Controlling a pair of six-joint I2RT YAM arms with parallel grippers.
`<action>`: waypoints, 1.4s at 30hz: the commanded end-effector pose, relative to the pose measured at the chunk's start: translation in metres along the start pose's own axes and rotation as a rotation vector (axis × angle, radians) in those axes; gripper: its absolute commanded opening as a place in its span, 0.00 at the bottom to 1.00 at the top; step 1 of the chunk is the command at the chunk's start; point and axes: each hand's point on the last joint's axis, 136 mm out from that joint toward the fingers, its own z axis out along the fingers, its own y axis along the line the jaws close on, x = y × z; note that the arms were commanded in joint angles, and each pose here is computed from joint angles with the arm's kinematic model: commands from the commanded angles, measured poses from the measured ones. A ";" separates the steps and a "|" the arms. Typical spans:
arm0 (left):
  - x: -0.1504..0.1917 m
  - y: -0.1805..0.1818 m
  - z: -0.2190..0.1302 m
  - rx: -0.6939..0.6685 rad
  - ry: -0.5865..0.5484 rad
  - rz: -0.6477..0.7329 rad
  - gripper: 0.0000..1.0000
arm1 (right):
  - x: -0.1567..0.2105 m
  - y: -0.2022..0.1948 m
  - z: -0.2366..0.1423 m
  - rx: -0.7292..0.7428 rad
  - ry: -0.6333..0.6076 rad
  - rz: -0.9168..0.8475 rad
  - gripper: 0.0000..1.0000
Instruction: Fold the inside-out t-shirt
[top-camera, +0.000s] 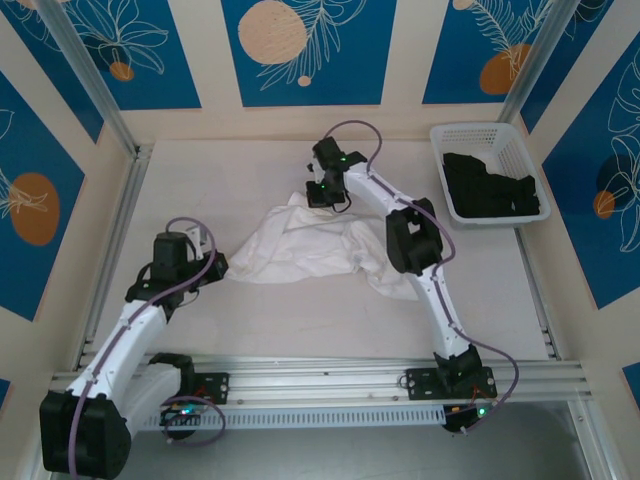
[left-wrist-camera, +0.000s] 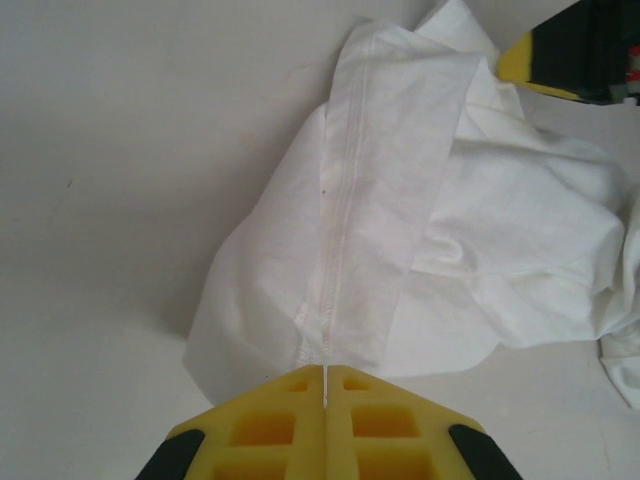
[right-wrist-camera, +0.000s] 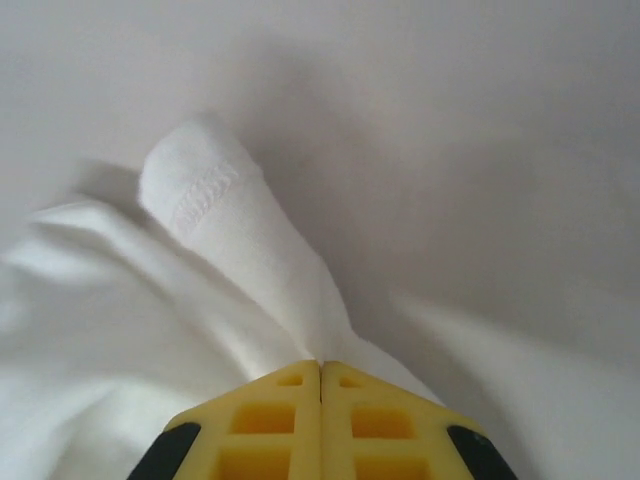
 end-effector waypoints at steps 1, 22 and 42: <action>-0.020 -0.014 -0.012 0.035 -0.044 0.001 0.00 | -0.050 0.038 -0.082 -0.150 -0.247 -0.058 0.00; -0.238 -0.134 -0.161 0.192 -0.561 0.008 0.00 | -0.068 0.076 -0.412 -0.359 -0.927 -0.189 0.00; -0.288 -0.151 -0.254 -0.024 -0.723 0.159 0.00 | 0.074 0.072 -0.507 -0.233 -1.186 -0.275 0.00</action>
